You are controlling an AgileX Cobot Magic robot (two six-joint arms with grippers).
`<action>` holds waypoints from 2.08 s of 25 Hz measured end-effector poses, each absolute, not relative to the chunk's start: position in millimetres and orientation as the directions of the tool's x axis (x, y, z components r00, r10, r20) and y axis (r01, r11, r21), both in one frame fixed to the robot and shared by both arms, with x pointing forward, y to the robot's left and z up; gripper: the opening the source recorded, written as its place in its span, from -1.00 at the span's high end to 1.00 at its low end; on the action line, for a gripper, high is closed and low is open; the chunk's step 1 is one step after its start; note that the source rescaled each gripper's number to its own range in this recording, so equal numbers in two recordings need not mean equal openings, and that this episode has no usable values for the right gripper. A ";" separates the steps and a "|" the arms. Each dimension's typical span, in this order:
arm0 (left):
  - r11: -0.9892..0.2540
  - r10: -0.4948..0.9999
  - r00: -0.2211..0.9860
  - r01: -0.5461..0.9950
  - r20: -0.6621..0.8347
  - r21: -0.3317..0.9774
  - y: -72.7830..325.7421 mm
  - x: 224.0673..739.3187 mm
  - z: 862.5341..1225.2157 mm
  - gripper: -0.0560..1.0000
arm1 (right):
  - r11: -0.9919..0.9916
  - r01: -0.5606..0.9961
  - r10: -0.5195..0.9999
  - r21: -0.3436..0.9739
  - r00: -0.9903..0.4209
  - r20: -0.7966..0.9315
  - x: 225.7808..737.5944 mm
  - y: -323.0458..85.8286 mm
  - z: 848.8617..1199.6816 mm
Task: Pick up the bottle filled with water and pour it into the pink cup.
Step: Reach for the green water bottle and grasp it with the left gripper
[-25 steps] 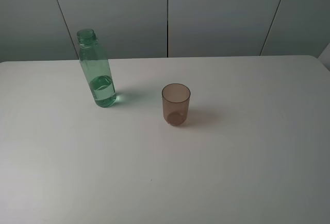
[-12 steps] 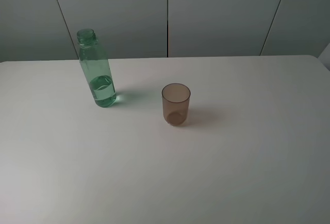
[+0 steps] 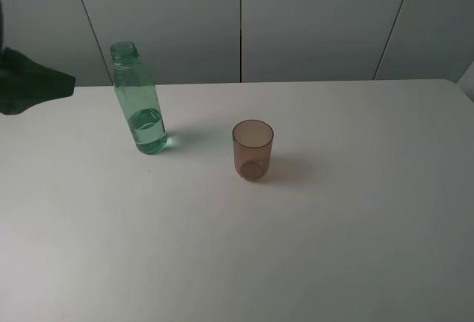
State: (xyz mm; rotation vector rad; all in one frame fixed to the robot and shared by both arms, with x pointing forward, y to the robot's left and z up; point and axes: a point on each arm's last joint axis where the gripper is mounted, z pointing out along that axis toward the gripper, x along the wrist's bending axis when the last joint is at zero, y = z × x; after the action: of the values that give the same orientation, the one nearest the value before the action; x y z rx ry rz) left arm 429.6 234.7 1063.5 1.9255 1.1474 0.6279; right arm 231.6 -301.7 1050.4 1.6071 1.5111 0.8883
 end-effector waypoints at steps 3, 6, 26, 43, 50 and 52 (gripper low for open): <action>-0.291 0.889 0.455 0.489 0.044 0.822 231.9 442.7 1052.8 -0.94 | -0.027 0.481 0.998 0.876 0.064 -0.005 231.6 -301.7 1050.4; -0.288 0.909 0.408 0.470 0.084 0.834 235.9 447.9 1035.6 -0.94 | -0.027 0.481 0.998 0.876 0.064 -0.005 231.6 -301.7 1050.4; -0.343 0.931 0.273 0.420 0.243 0.840 248.9 455.9 973.5 -0.94 | -0.027 0.481 0.998 0.876 0.064 -0.005 231.6 -301.7 1050.4; -0.370 0.876 0.437 0.332 0.206 0.868 224.7 478.9 935.5 -0.94 | -0.027 0.481 0.998 0.876 0.064 -0.005 231.6 -301.7 1050.4; -0.380 0.864 0.444 0.263 0.239 0.887 231.7 488.0 929.6 -0.94 | -0.027 0.481 0.998 0.876 0.064 -0.005 231.6 -301.7 1050.4; -0.382 0.867 0.437 0.273 0.240 0.883 238.1 490.5 925.2 -0.94 | -0.027 0.481 0.998 0.876 0.064 -0.005 231.6 -301.7 1050.4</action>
State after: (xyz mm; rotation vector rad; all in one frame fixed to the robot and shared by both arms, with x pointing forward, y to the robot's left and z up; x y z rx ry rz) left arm 490.5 238.1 925.2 1.8825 0.9662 0.9292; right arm 231.6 -301.7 1050.4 1.6071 1.5111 0.8883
